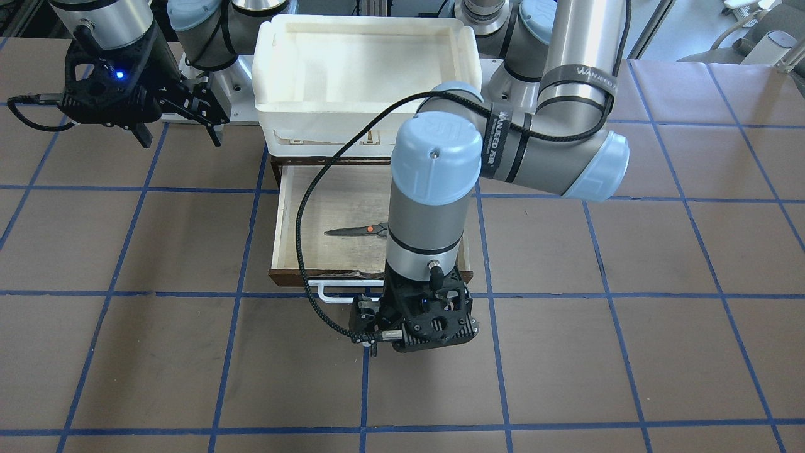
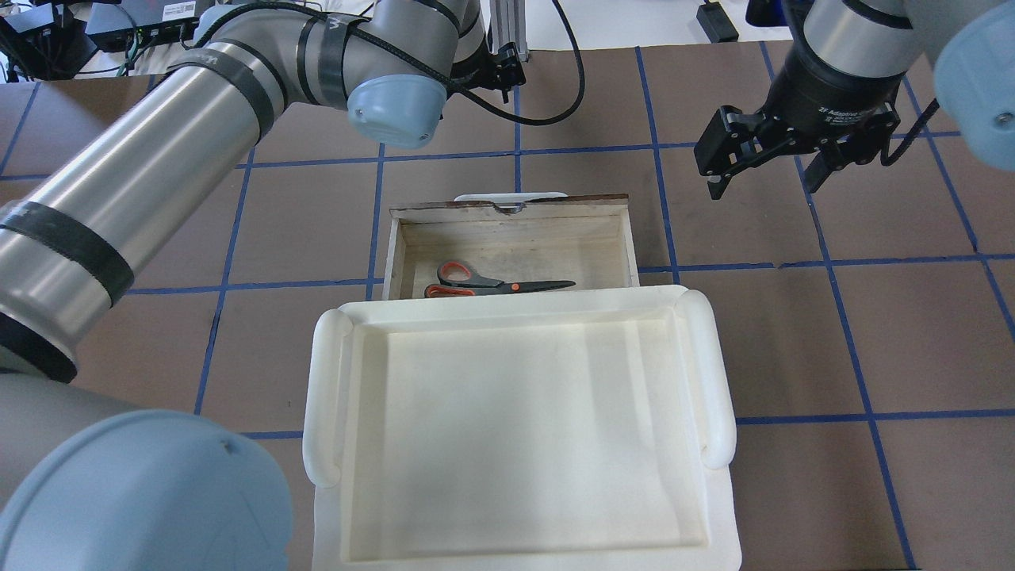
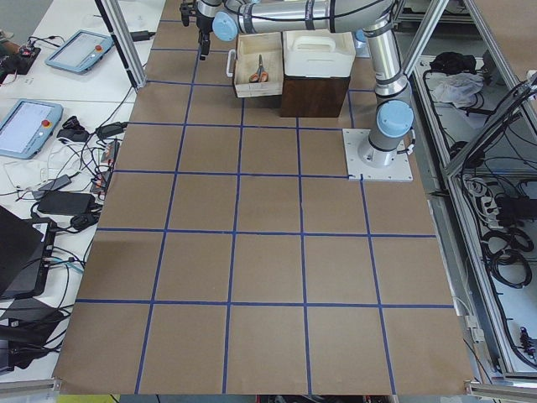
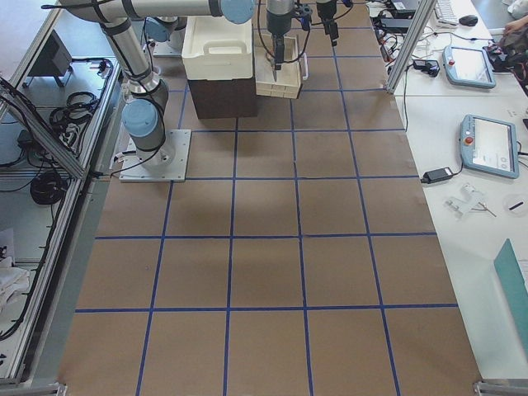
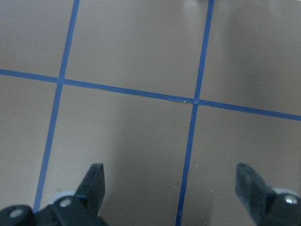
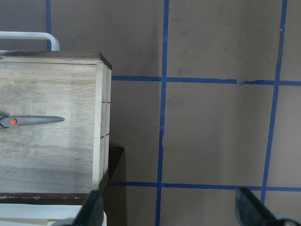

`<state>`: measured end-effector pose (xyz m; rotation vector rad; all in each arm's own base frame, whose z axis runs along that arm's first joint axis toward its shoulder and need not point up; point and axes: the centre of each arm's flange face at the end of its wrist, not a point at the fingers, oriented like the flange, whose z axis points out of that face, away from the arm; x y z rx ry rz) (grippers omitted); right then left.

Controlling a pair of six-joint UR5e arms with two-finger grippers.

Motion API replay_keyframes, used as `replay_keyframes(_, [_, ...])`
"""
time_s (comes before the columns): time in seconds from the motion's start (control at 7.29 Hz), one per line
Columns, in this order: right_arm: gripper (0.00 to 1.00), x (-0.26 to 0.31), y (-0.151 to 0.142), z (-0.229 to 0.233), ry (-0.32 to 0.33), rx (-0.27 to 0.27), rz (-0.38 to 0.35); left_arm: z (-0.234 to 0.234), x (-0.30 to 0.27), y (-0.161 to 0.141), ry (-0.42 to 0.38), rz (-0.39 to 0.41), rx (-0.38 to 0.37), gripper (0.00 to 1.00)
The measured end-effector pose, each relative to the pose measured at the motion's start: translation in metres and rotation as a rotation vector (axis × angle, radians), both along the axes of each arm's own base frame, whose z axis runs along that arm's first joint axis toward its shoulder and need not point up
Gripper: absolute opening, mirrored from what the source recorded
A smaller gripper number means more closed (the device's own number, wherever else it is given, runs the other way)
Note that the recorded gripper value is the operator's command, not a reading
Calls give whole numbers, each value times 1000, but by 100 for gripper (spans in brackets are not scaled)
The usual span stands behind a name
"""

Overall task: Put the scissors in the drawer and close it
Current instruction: 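Move the left gripper over the drawer front near its handle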

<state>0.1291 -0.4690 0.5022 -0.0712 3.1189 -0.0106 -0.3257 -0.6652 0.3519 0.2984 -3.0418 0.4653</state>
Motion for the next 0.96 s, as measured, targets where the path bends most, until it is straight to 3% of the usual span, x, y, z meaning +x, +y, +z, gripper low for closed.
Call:
replay_keyframes(0.55, [100,8,3,0,-11,1,27,-70,-19,-13,-52,-47,74,100])
replay_keyframes(0.96, [100,8,3,0,-3,1,39,-105,-40,-5,-62,-72,143,100])
